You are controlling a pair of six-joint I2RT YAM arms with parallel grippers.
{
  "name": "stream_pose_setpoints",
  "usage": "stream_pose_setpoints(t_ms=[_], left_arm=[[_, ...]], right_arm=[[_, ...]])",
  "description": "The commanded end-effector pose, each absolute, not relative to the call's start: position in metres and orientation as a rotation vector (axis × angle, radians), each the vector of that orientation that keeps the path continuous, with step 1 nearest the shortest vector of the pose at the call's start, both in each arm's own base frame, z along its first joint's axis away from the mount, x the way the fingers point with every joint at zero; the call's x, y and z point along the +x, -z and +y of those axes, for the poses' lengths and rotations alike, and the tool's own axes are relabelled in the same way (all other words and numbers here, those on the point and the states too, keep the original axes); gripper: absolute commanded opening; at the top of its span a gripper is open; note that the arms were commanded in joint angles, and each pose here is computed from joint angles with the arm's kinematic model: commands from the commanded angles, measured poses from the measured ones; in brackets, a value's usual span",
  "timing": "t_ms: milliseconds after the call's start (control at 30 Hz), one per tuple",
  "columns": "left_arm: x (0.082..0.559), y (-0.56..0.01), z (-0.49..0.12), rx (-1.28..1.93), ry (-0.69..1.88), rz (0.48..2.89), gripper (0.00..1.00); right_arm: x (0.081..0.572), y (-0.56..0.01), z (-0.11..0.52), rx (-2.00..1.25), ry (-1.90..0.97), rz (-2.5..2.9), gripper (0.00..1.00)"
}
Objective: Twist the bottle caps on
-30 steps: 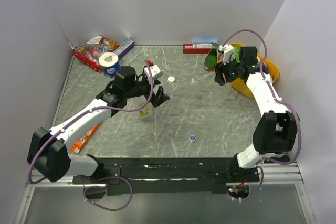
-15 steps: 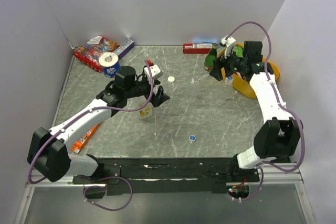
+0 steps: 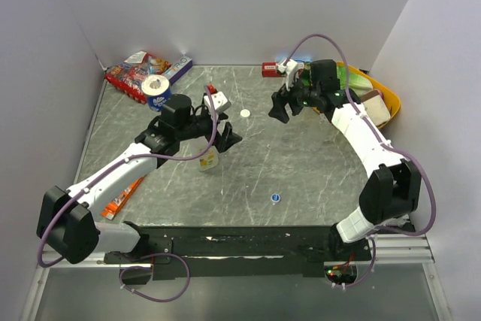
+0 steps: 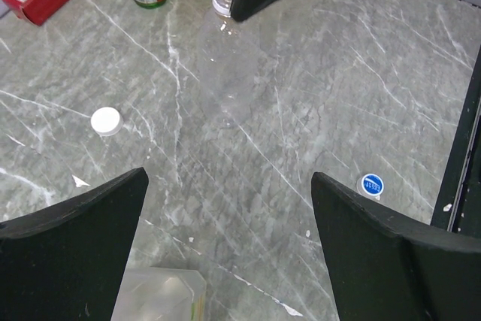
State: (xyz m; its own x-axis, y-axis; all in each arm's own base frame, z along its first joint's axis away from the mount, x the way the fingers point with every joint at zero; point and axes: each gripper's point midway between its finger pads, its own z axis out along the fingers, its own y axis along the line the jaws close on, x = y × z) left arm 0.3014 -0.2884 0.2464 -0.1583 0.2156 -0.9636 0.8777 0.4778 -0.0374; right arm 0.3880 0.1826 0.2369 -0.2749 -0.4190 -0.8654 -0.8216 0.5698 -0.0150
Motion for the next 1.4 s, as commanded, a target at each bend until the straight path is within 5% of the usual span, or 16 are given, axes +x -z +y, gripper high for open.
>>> stream_pose_setpoints(t_ms=[0,267,500,633,967,1367], left_arm=[[0.302,-0.272,-0.282,0.913,0.77,1.602,0.96],[0.302,-0.273,-0.281,0.918,0.768,1.591,0.96],[0.302,-0.273,-0.282,0.919,0.771,1.578,0.96],[0.302,-0.273,-0.288,0.942,0.796,1.553,0.96],[0.294,-0.289,-0.328,1.071,0.841,1.39,0.96],[0.284,-0.285,-0.359,1.101,0.893,1.356,0.96]], right_arm=[[0.409,-0.238,0.18,-0.97,-0.468,1.892,0.86],[0.406,-0.213,0.177,-0.991,-0.451,1.96,0.76],[0.39,-0.207,0.182,-1.034,-0.448,1.96,0.33],[0.375,-0.236,0.186,-1.078,-0.477,1.894,0.18],[0.285,-0.349,0.206,-1.272,-0.749,1.618,0.1],[0.258,-0.389,0.22,-1.228,-0.948,1.552,0.1]])
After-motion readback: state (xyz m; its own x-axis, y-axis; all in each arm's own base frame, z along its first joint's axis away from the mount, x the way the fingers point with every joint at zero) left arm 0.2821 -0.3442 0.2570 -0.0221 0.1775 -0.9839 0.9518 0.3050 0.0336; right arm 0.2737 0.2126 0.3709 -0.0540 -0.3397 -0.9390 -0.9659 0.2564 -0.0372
